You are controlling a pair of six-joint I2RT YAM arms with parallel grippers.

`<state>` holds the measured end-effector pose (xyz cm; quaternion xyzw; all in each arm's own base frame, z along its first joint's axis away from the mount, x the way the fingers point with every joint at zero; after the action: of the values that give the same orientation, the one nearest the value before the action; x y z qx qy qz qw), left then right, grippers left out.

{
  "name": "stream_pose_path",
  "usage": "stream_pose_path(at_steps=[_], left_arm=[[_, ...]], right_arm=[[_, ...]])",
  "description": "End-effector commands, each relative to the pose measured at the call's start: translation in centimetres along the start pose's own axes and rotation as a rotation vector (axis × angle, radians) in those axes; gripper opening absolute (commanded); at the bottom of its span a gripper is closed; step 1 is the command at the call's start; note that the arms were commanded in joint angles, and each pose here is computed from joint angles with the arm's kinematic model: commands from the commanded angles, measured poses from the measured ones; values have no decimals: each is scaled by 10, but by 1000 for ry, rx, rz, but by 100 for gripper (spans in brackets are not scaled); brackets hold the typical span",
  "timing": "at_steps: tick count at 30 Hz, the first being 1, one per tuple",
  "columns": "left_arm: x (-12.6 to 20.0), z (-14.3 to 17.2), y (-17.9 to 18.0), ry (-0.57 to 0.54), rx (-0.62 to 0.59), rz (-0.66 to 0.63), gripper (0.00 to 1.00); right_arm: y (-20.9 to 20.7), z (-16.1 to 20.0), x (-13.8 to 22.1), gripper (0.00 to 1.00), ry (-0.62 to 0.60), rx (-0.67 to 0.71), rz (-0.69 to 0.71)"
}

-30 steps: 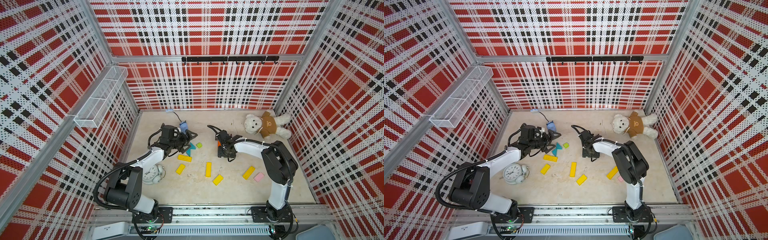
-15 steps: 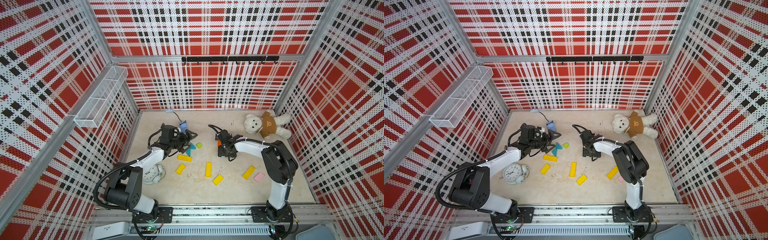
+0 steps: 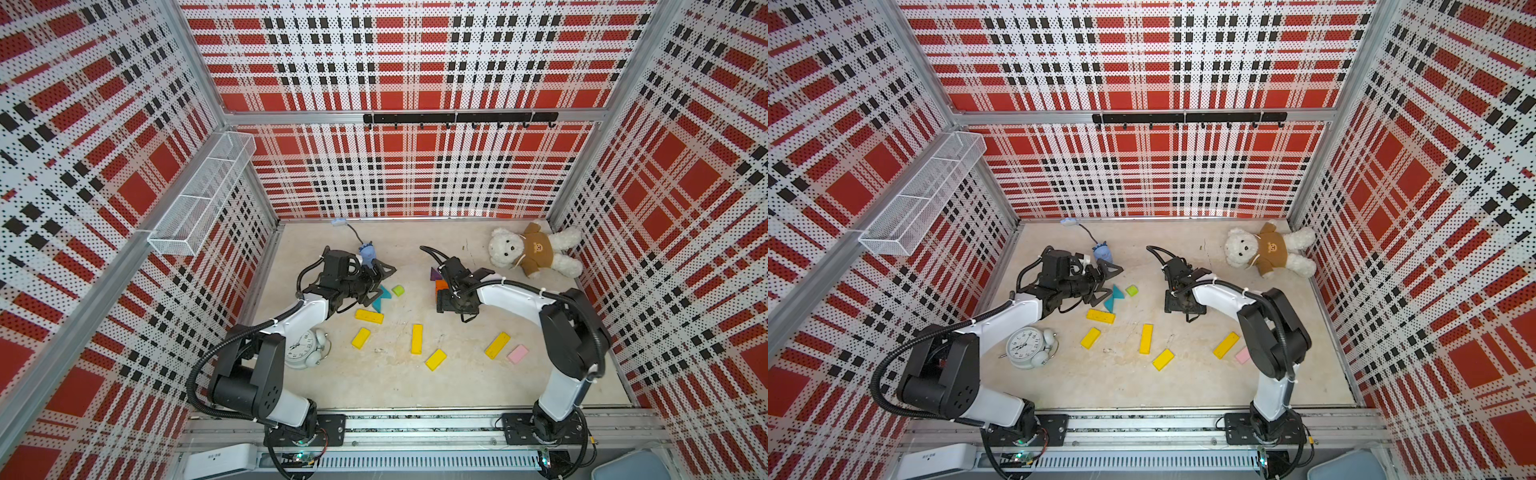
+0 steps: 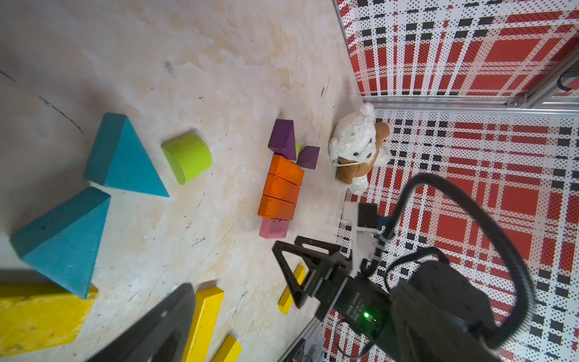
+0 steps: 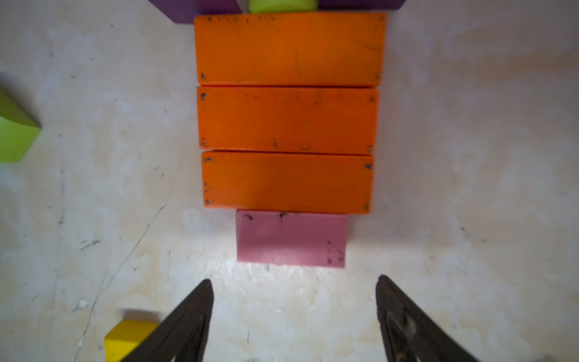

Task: Assemble a carrot with building blocks
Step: Assemble the building block at the center of the board, then pick up the building block from the center of the board.

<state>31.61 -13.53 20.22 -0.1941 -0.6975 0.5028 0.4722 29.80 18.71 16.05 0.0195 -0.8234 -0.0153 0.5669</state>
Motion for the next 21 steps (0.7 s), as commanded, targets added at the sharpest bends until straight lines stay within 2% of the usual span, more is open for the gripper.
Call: stream_pose_path(at_steps=[1, 3, 6, 7, 8, 10, 13, 17, 21], left_arm=[[-6, 12, -19, 42, -64, 42, 99], [-14, 26, -22, 78, -91, 39, 100], [-33, 56, -30, 190, -143, 44, 99], [-40, 65, -32, 235, -161, 48, 99], [-44, 72, -34, 268, -173, 48, 100], [-49, 82, -36, 307, -189, 47, 100], [-50, 87, -35, 316, -196, 40, 100], [-48, 87, -37, 309, -201, 42, 100], [-46, 87, -38, 301, -202, 43, 100]], right_arm=[[-27, 6, 39, 83, -44, -7, 56], [-50, 14, 47, 83, -30, -30, 100], [-92, 28, 47, 84, 8, -106, 126], [-102, 33, 44, 85, 54, -148, 54], [-117, 35, 41, 87, 44, -178, 89], [-137, 41, 31, 89, 68, -236, 19], [-154, 48, 13, 88, 109, -305, -47], [-158, 56, 0, 88, 160, -325, -4], [-160, 70, 2, 89, 164, -345, 9]])
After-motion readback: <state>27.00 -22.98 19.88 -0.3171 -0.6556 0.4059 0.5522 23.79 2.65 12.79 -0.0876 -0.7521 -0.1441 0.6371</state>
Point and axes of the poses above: each gripper's point midway between its finger pads, its own x axis back along the fingers, its own y axis along the line the jaws close on, z = x × y, the point moved 10 cm from there along x, back along the fingers, and after that the axes turned 3 degrees about x, right-handed, at the moved point
